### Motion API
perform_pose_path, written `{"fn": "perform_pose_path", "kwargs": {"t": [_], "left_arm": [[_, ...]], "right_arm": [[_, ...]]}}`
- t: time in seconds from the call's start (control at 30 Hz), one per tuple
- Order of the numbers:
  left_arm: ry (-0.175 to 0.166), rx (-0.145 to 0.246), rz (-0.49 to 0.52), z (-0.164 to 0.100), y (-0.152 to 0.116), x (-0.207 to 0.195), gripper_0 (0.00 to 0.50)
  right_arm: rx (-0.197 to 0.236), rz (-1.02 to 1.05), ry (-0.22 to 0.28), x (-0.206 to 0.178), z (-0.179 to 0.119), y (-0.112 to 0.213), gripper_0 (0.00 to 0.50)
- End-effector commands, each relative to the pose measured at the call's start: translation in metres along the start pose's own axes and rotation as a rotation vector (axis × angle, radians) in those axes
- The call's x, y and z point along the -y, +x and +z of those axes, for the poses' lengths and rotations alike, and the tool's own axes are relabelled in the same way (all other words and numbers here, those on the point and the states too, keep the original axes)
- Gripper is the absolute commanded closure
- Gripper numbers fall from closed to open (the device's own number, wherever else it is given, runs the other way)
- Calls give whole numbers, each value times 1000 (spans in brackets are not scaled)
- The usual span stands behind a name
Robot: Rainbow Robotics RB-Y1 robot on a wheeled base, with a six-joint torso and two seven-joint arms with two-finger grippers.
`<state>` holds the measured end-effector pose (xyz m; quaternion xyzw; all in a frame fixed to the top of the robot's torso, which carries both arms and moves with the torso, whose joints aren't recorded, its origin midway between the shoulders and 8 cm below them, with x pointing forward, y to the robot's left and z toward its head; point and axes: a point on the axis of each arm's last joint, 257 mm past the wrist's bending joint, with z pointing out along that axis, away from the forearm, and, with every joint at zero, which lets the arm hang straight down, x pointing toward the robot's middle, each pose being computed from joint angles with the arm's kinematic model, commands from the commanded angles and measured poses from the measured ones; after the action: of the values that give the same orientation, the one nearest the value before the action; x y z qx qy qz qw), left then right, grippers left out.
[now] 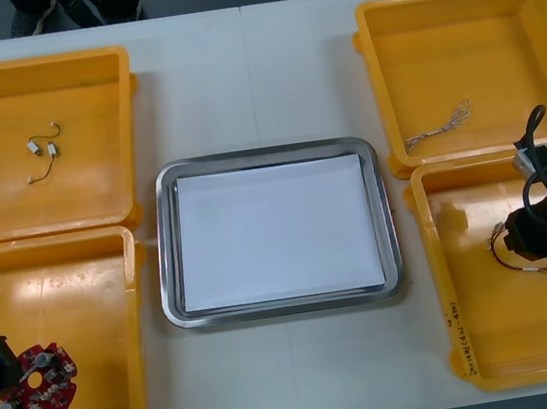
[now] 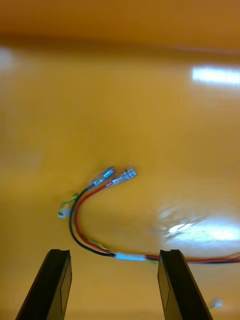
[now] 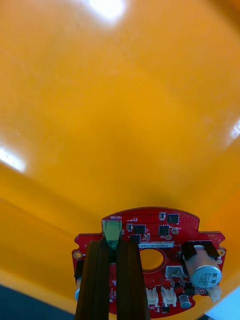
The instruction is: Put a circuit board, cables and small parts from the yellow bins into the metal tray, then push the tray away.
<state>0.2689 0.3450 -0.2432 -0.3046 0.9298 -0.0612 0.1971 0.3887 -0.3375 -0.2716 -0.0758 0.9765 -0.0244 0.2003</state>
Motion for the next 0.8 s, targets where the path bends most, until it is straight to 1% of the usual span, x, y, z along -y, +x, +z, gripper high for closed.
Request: {"fn": "perform_pose_path", "kwargs": {"t": [0.03,0.07,0.1,0.17,0.23,0.27,0.33,0.37,0.47,0.57,0.6,0.63,0.7,0.77,0.8], "left_arm": [[-17,87,150,-35,-29,9,500],[1,105,171,-42,-36,17,500],[9,112,177,-45,-40,20,500],[43,137,193,-54,-50,33,500],[60,147,201,-58,-54,40,500],[80,162,213,-65,-61,48,500],[95,170,220,-69,-66,54,500],[106,163,223,-69,-68,58,500],[125,158,224,-71,-75,67,500],[124,157,238,-71,-81,73,500],[111,155,257,-71,-86,77,500],[109,153,263,-71,-87,79,500],[90,146,287,-70,-91,82,500],[82,145,296,-71,-93,84,500],[80,132,310,-70,-94,88,500]], "right_arm": [[33,-165,63,25,-17,-6,0],[42,-236,70,28,-16,-6,0],[44,-255,70,28,-15,-5,0],[56,-331,74,28,-14,-5,0],[58,-363,74,29,-12,-4,0],[56,-416,73,28,-11,-1,0],[50,-460,67,28,-9,3,0],[45,-490,65,28,-7,7,0],[46,-545,58,30,-3,15,0],[49,-578,55,31,0,21,0],[49,-589,48,30,2,25,0],[49,-591,46,30,3,26,0],[42,-595,36,27,5,31,0],[41,-601,32,25,6,32,0],[44,-603,22,21,8,33,0]]}}
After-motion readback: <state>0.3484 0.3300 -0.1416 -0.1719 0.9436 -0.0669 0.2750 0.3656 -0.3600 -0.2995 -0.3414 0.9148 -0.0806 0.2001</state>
